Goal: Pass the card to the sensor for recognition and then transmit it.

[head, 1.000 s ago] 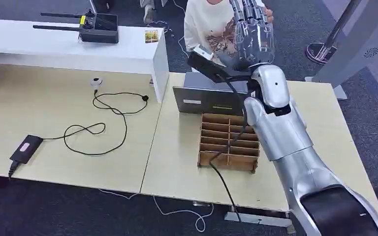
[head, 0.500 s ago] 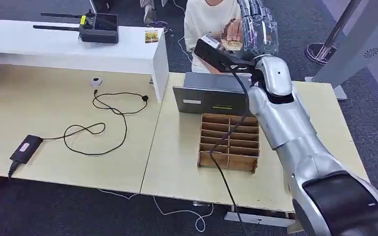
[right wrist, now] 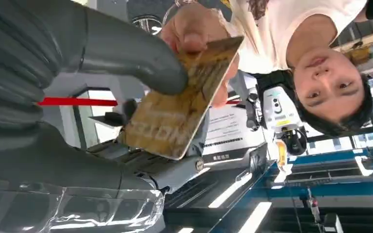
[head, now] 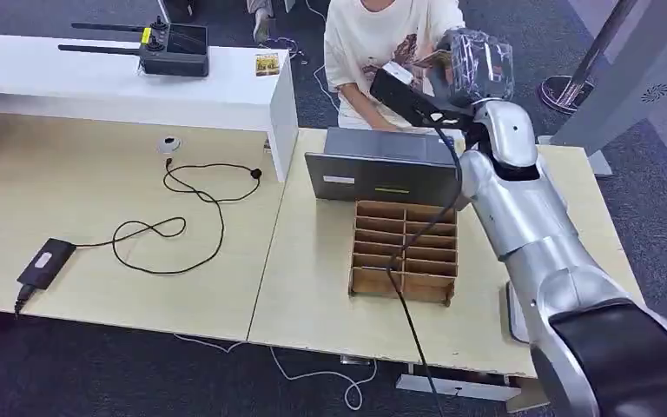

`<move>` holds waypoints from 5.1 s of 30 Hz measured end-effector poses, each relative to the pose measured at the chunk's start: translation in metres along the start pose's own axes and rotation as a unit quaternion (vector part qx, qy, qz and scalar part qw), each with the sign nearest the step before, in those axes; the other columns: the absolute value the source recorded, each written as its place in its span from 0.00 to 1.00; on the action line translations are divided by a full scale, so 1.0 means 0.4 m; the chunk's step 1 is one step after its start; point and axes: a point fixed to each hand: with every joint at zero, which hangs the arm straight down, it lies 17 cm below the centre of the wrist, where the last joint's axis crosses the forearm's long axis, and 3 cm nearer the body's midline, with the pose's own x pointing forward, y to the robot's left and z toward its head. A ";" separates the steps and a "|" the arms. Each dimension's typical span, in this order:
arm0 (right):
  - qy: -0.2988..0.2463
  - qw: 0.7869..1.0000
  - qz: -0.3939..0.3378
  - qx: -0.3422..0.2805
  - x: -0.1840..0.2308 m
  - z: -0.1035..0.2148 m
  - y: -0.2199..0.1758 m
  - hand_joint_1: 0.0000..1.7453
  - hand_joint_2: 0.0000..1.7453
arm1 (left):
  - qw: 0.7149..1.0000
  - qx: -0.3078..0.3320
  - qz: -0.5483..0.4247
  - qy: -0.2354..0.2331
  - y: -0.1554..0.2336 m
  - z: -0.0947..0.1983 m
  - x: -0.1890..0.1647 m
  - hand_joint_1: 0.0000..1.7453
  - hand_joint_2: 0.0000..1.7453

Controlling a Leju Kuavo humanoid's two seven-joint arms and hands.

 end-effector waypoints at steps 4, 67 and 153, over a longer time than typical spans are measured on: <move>0.003 1.000 -0.001 -0.003 -0.016 0.002 -0.002 1.00 1.00 | 1.000 0.001 -0.001 0.000 0.000 0.000 -0.001 0.00 0.00; 0.035 0.819 -0.547 0.166 -0.471 0.984 0.270 1.00 1.00 | 1.000 0.016 0.016 0.016 0.028 0.000 -0.014 0.00 0.00; 0.182 0.852 -0.396 0.288 -0.621 0.908 0.575 1.00 1.00 | 1.000 0.021 -0.003 0.015 0.058 0.000 -0.037 0.00 0.00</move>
